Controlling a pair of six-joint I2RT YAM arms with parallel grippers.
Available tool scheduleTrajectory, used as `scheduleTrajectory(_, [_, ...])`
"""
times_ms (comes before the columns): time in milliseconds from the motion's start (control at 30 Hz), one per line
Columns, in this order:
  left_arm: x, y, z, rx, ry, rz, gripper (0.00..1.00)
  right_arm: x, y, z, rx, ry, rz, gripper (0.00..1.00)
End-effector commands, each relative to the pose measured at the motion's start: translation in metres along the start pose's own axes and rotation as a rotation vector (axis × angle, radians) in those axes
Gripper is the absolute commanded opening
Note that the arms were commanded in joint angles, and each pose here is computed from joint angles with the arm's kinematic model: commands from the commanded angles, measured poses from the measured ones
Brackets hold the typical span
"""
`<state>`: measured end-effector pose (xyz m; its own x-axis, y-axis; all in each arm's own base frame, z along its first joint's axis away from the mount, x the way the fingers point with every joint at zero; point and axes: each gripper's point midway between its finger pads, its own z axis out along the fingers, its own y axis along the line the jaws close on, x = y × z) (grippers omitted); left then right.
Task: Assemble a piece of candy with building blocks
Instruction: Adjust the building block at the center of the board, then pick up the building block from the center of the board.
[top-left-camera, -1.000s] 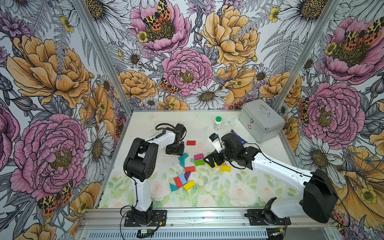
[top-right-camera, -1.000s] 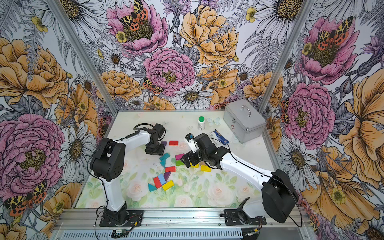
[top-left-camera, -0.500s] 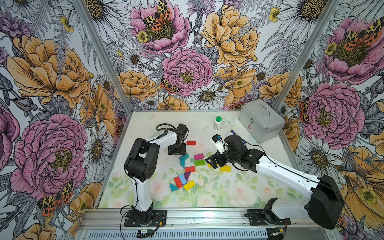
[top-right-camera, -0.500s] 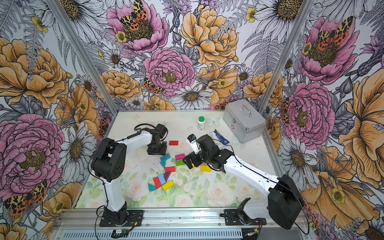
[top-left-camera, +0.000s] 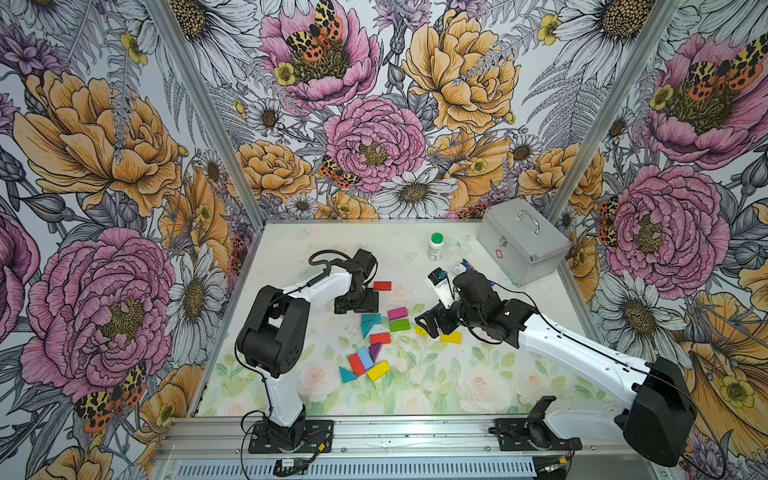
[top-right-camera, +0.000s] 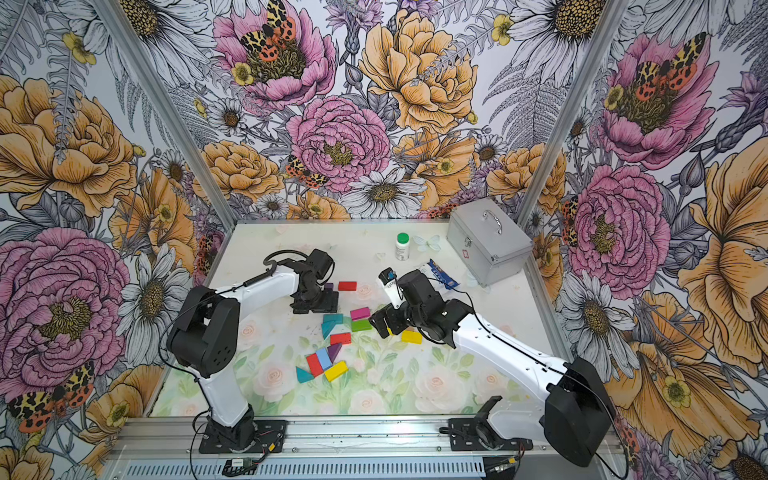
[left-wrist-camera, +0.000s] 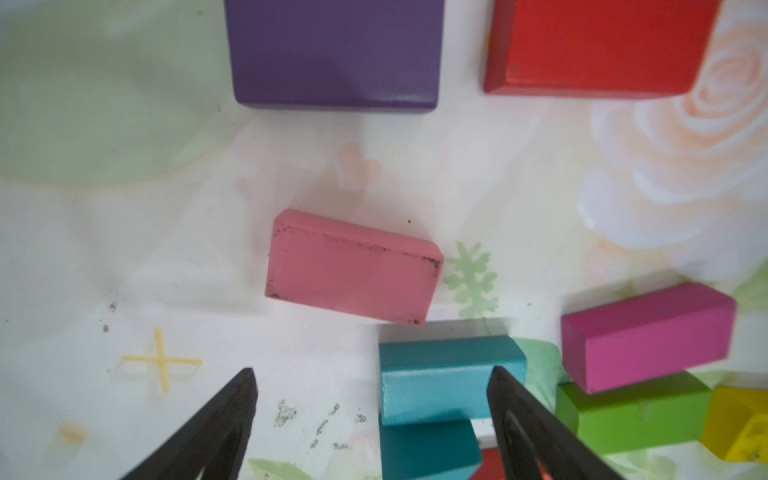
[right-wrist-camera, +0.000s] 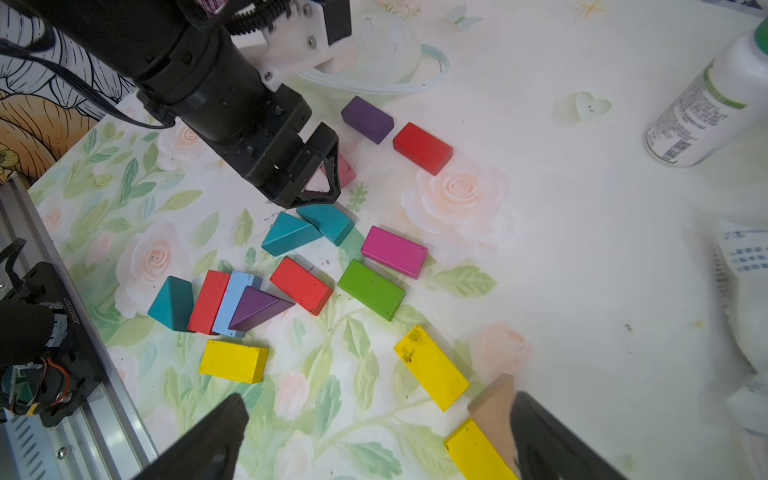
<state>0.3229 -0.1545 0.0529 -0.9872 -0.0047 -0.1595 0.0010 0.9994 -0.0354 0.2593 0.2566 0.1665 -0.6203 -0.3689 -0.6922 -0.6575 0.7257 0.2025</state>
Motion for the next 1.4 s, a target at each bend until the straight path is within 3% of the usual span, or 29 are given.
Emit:
scheduleTrajectory(0, [0.005, -0.017, -0.013, 0.027, -0.045, -0.004, 0.88, 0.006, -0.005, -0.001, 0.029, 0.012, 0.016, 1.00])
scheduleTrajectory(300, [0.007, -0.033, 0.004, -0.003, -0.040, 0.019, 0.88, 0.009, -0.005, -0.005, 0.029, 0.006, 0.039, 1.00])
scheduleTrajectory(333, [0.010, -0.031, 0.017, -0.026, -0.010, 0.022, 0.88, 0.009, -0.005, -0.005, 0.028, 0.004, 0.040, 1.00])
scheduleTrajectory(700, [0.011, -0.026, 0.039, -0.082, 0.017, 0.022, 0.83, 0.017, -0.007, -0.003, 0.035, 0.018, 0.041, 1.00])
scheduleTrajectory(1033, [0.016, -0.040, 0.035, -0.051, 0.009, 0.043, 0.47, 0.016, -0.008, -0.004, 0.041, 0.016, 0.038, 1.00])
scheduleTrajectory(1367, [-0.020, -0.075, -0.001, 0.045, -0.094, 0.059, 0.47, 0.013, -0.009, -0.005, 0.042, 0.007, 0.042, 1.00])
